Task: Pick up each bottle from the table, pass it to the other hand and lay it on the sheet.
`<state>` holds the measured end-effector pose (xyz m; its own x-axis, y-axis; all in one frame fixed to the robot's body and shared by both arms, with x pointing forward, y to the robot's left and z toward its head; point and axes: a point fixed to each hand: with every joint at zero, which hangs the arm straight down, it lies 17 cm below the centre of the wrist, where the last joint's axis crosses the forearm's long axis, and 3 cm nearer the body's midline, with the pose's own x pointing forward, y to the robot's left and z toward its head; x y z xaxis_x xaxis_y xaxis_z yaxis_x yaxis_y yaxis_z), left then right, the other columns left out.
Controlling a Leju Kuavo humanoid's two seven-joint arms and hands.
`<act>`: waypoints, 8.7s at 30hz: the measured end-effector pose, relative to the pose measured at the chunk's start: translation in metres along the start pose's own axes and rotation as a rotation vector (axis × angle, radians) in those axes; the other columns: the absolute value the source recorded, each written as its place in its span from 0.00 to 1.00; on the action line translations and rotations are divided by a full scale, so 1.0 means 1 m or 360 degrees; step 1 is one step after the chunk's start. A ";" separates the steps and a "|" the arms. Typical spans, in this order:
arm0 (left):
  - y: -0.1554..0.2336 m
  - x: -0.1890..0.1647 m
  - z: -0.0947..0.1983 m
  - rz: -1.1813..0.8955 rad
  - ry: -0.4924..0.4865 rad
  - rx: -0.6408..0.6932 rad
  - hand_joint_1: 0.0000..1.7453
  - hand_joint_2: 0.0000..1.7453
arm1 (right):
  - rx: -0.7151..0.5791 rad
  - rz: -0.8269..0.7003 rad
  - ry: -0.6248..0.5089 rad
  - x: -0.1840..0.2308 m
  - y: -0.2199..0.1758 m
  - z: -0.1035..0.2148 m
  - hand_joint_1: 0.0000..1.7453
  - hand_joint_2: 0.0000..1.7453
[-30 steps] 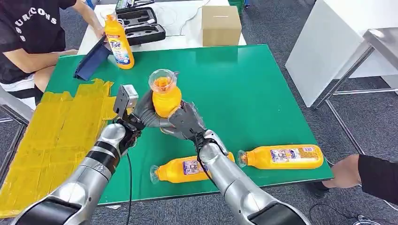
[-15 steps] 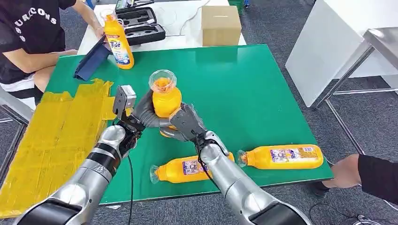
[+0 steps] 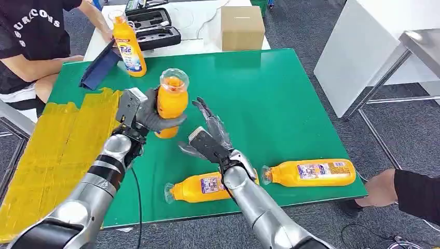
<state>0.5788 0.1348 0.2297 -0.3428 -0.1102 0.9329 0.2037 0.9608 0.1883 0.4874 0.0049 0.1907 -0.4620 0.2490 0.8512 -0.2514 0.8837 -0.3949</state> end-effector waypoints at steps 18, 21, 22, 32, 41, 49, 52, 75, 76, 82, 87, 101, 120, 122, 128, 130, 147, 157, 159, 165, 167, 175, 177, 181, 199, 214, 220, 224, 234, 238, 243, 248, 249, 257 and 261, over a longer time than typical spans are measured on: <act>0.179 -0.059 0.024 -0.1656 0.0346 0.0448 1.00 1.00 | -0.0311 0.0255 -0.0293 0.063 -0.053 0.020 0.00 1.00; 0.186 -0.081 0.036 -0.1673 0.0462 0.0378 1.00 1.00 | -0.0317 0.0233 -0.0308 0.067 -0.056 0.021 0.00 1.00; 0.188 -0.090 0.040 -0.1674 0.0513 0.0340 1.00 1.00 | -0.0310 0.0220 -0.0309 0.068 -0.056 0.020 0.00 1.00; 0.185 -0.140 0.069 -0.1598 0.0775 0.0130 1.00 1.00 | -0.0259 0.0202 -0.0327 0.072 -0.046 0.021 0.00 1.00; 0.176 -0.168 0.096 -0.1535 0.0883 0.0091 0.00 1.00 | -0.0229 0.0204 -0.0343 0.075 -0.043 0.017 0.00 1.00; 0.171 -0.190 0.116 -0.1568 0.1028 0.0023 0.00 1.00 | -0.0186 0.0207 -0.0346 0.075 -0.035 0.015 0.00 1.00; 0.169 -0.195 0.120 -0.1567 0.1065 -0.0015 0.00 1.00 | -0.0171 0.0207 -0.0346 0.075 -0.032 0.015 0.00 1.00; 0.129 -0.176 0.110 -0.1319 0.0662 -0.0086 0.00 1.00 | -0.0092 0.0161 -0.0335 0.068 -0.020 0.018 0.00 1.00; 0.118 -0.172 0.108 -0.1267 0.0583 -0.0129 0.00 1.00 | -0.0024 0.0102 -0.0337 0.068 -0.012 0.019 0.00 1.00; 0.075 -0.140 0.107 -0.0907 0.0247 -0.0240 0.00 1.00 | 0.0326 -0.0205 -0.0386 0.068 0.019 0.042 0.00 1.00; 0.059 -0.089 0.119 -0.0323 0.0029 -0.0224 0.00 1.00 | 0.0512 -0.0359 -0.0409 0.066 0.029 0.063 0.00 1.00; 0.062 0.006 0.140 0.0044 -0.0375 -0.0195 0.00 1.00 | 0.0475 0.0302 -0.0239 0.014 0.031 0.073 0.00 1.00; 0.102 0.002 0.126 0.0205 -0.0370 0.0082 0.00 1.00 | 0.0719 0.0785 -0.0100 -0.040 0.068 0.099 0.00 1.00; 0.101 0.001 0.125 0.0213 -0.0369 0.0087 0.00 1.00 | 0.0728 0.0792 -0.0098 -0.042 0.068 0.099 0.00 1.00; 0.100 0.000 0.125 0.0225 -0.0366 0.0092 0.00 1.00 | 0.0737 0.0800 -0.0093 -0.044 0.068 0.099 0.00 1.00; 0.100 0.000 0.125 0.0228 -0.0364 0.0092 0.00 1.00 | 0.0745 0.0800 -0.0090 -0.045 0.069 0.100 0.00 1.00; 0.099 -0.002 0.123 0.0266 -0.0359 0.0098 0.00 1.00 | 0.0994 0.0467 -0.0160 -0.043 0.074 0.152 0.00 1.00; 0.099 -0.004 0.126 0.0286 -0.0353 0.0110 0.00 1.00 | 0.0941 0.0526 -0.0108 -0.052 0.059 0.171 0.00 1.00; 0.099 -0.006 0.128 0.0289 -0.0345 0.0114 0.00 1.00 | 0.0894 0.0624 -0.0069 -0.061 0.051 0.169 0.00 1.00; 0.099 -0.012 0.134 0.0297 -0.0322 0.0125 0.00 1.00 | 0.0829 0.0858 0.0001 -0.078 0.038 0.164 0.00 1.00; 0.099 -0.014 0.135 0.0300 -0.0318 0.0125 0.00 1.00 | 0.0827 0.0897 0.0012 -0.082 0.037 0.165 0.00 1.00; 0.097 -0.016 0.137 0.0313 -0.0310 0.0134 0.00 1.00 | 0.0789 0.1043 0.0100 -0.098 0.033 0.161 0.00 1.00; 0.096 -0.016 0.137 0.0317 -0.0310 0.0136 0.00 1.00 | 0.0787 0.1049 0.0106 -0.099 0.032 0.159 0.00 1.00; 0.096 -0.016 0.137 0.0322 -0.0308 0.0137 0.00 1.00 | 0.0785 0.1099 0.0135 -0.105 0.030 0.157 0.00 1.00; 0.099 -0.025 0.141 0.0333 -0.0275 0.0159 0.00 1.00 | 0.0801 0.1330 0.0333 -0.145 0.012 0.144 0.81 1.00; 0.089 -0.027 0.122 0.0375 -0.0259 0.0113 0.00 1.00 | 0.1007 0.1300 0.0548 -0.191 -0.019 0.126 1.00 1.00; 0.083 -0.029 0.116 0.0392 -0.0245 0.0094 0.00 1.00 | 0.1028 0.1319 0.0618 -0.202 -0.030 0.120 1.00 1.00; 0.081 -0.029 0.112 0.0404 -0.0242 0.0094 0.00 1.00 | 0.0999 0.1332 0.0671 -0.207 -0.039 0.115 1.00 1.00; 0.074 -0.037 0.112 0.0366 -0.0201 0.0111 0.00 1.00 | 0.0186 0.1016 0.0451 -0.151 -0.071 0.072 1.00 1.00; 0.068 -0.039 0.111 0.0370 -0.0189 0.0107 0.00 1.00 | 0.0042 0.0929 0.0419 -0.135 -0.080 0.065 1.00 1.00; 0.062 -0.041 0.110 0.0383 -0.0175 0.0094 0.00 1.00 | -0.0066 0.0873 0.0379 -0.125 -0.090 0.064 1.00 1.00; 0.043 -0.056 0.098 0.0419 -0.0019 0.0023 0.00 1.00 | -0.0377 0.0736 0.0199 -0.087 -0.117 0.056 1.00 1.00; 0.037 -0.059 0.096 0.0444 0.0021 -0.0006 0.00 1.00 | -0.0423 0.0700 0.0173 -0.081 -0.121 0.055 1.00 1.00; -0.010 -0.052 0.074 0.0743 0.0123 -0.0209 0.00 1.00 | -0.0586 0.0487 -0.0011 -0.044 -0.123 0.048 1.00 1.00; -0.032 -0.041 0.065 0.0808 0.0132 -0.0274 0.00 1.00 | -0.0602 0.0430 -0.0032 -0.036 -0.116 0.045 1.00 1.00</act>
<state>0.5273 0.1255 0.1657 -0.0904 0.3304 0.9395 0.4745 0.8437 -0.2511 0.4954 -0.1247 0.1906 -0.4854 0.4856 0.7271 0.2063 0.8717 -0.4444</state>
